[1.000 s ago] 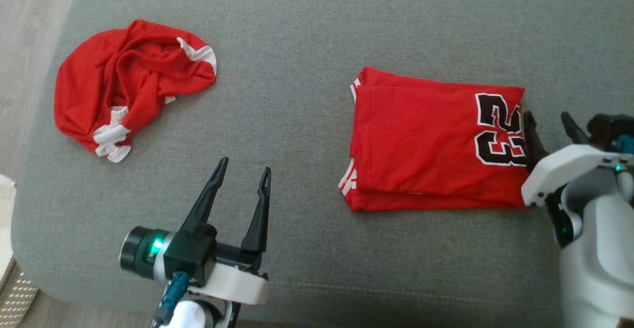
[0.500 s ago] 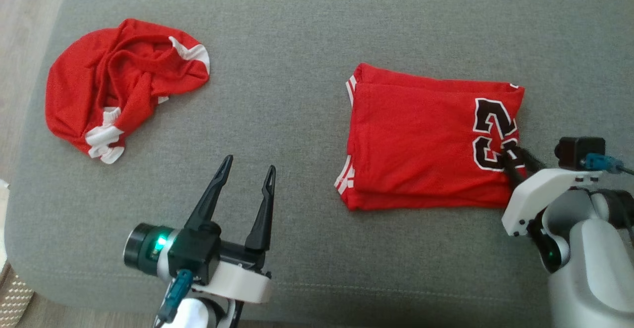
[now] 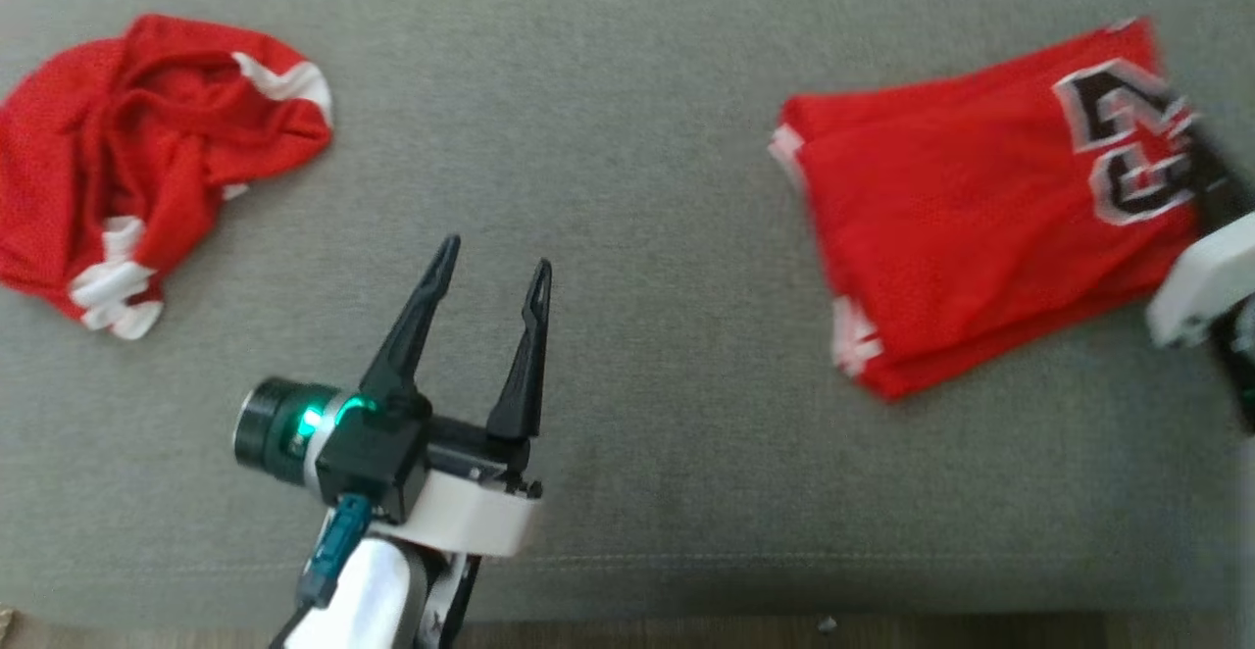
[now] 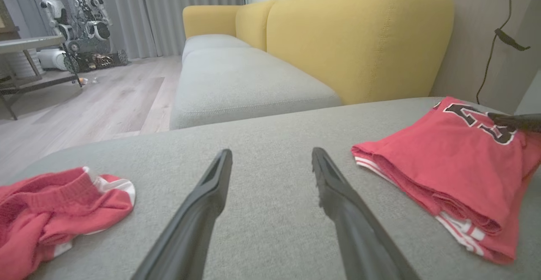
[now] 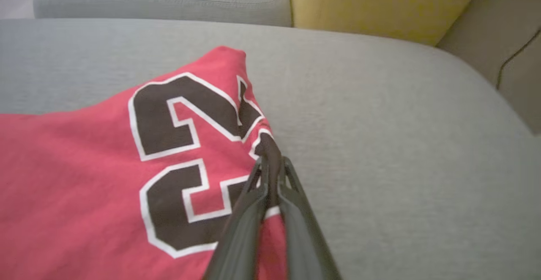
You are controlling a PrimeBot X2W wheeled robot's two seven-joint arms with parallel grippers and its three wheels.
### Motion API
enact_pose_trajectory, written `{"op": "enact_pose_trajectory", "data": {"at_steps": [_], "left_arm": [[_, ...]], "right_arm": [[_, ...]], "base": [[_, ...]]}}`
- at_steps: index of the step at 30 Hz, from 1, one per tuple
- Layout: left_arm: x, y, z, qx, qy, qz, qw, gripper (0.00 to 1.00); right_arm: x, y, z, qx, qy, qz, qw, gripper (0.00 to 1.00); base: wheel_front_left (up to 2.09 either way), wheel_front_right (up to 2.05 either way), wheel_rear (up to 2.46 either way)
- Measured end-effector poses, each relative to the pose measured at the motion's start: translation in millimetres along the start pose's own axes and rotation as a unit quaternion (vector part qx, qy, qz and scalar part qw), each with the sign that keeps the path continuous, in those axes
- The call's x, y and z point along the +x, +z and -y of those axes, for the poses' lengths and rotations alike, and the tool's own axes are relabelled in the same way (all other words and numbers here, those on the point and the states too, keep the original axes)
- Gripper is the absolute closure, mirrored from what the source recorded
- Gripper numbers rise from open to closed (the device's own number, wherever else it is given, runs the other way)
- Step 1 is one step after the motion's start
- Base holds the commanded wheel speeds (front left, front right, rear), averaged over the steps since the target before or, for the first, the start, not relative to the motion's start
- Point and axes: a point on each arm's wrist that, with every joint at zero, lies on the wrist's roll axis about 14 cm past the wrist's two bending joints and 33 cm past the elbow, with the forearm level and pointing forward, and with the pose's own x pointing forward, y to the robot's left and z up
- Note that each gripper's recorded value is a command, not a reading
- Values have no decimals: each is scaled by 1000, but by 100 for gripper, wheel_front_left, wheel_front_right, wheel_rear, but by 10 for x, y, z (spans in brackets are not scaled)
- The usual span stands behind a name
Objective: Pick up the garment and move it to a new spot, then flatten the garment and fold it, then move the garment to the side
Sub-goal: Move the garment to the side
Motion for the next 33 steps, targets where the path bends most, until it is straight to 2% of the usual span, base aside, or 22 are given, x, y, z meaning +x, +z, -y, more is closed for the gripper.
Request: {"op": "enact_pose_trajectory", "data": {"at_steps": [10,17,24,25,26,30,33], "left_arm": [[288,-130,144,-39,-30,1,999,0],[406,-237,171,-46,-37,-4,998,0],[522,-387,178,-53,-47,-13,997,0],[540,-395,169,-52,-46,-13,997,0],[553,-400,159,-51,-46,-12,998,0],[553,-409,120,-47,-45,-14,998,0],[527,-372,91,-42,-41,-13,998,0]], "right_arm": [[-106,212,1052,-29,-134,28,990,100],[-200,266,1462,-46,-194,34,979,100],[-274,513,1794,-94,-261,58,959,100],[-275,519,1814,-97,-266,58,957,72],[-281,522,1840,-103,-274,56,955,0],[-284,597,1840,-126,-290,67,946,0],[-247,656,1669,-132,-279,83,948,0]], "base": [[0,0,0],[0,0,0],[0,0,0],[0,0,0],[0,0,0],[0,0,0],[0,0,0]]}}
